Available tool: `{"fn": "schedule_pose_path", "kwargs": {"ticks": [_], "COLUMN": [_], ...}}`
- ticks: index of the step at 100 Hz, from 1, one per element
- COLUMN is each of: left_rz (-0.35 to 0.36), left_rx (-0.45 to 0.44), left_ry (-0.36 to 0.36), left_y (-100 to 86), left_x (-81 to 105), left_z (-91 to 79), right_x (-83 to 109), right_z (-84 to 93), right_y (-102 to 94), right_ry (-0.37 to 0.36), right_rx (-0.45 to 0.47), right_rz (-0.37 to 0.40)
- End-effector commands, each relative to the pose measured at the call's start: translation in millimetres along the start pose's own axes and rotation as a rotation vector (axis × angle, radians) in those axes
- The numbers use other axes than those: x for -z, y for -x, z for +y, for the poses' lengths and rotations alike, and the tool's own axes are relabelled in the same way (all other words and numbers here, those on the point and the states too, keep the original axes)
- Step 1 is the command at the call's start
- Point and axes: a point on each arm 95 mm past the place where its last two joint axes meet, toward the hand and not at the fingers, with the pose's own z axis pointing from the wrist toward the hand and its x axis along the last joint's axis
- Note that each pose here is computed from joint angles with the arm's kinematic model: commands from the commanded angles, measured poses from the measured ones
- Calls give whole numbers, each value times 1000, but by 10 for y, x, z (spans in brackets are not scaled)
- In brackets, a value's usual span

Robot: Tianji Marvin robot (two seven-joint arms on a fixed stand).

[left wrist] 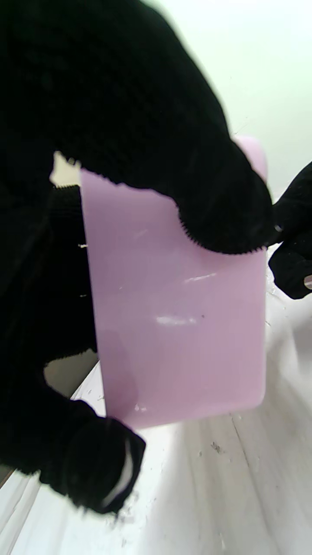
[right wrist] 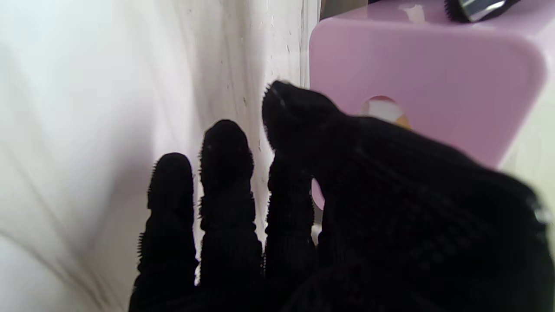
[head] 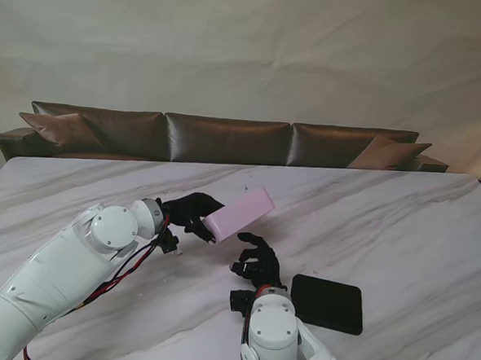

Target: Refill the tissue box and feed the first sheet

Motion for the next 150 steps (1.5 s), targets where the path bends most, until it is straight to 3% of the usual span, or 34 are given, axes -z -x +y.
{"fn": "schedule_pose_path", "kwargs": {"ticks": [1,58,92,150], "left_rz": [7,27,18,1], "left_rx": [1,5,2,9], "left_ry": [15,40,32,23], "left_y": [-29,-63,-54,-10], "left_x": [-7,-16,-1,22], "left_z": [22,75,60,54], "right_x": [19,-85,-90,31], "right_z": [-35,-122,-159,-12], "right_y": [-27,-113,-50,-7], "right_ry": [-24,-42,-59,-14], "right_rx": [-2,1,-27,-18], "right_rz": [4,-4,3,-8]}}
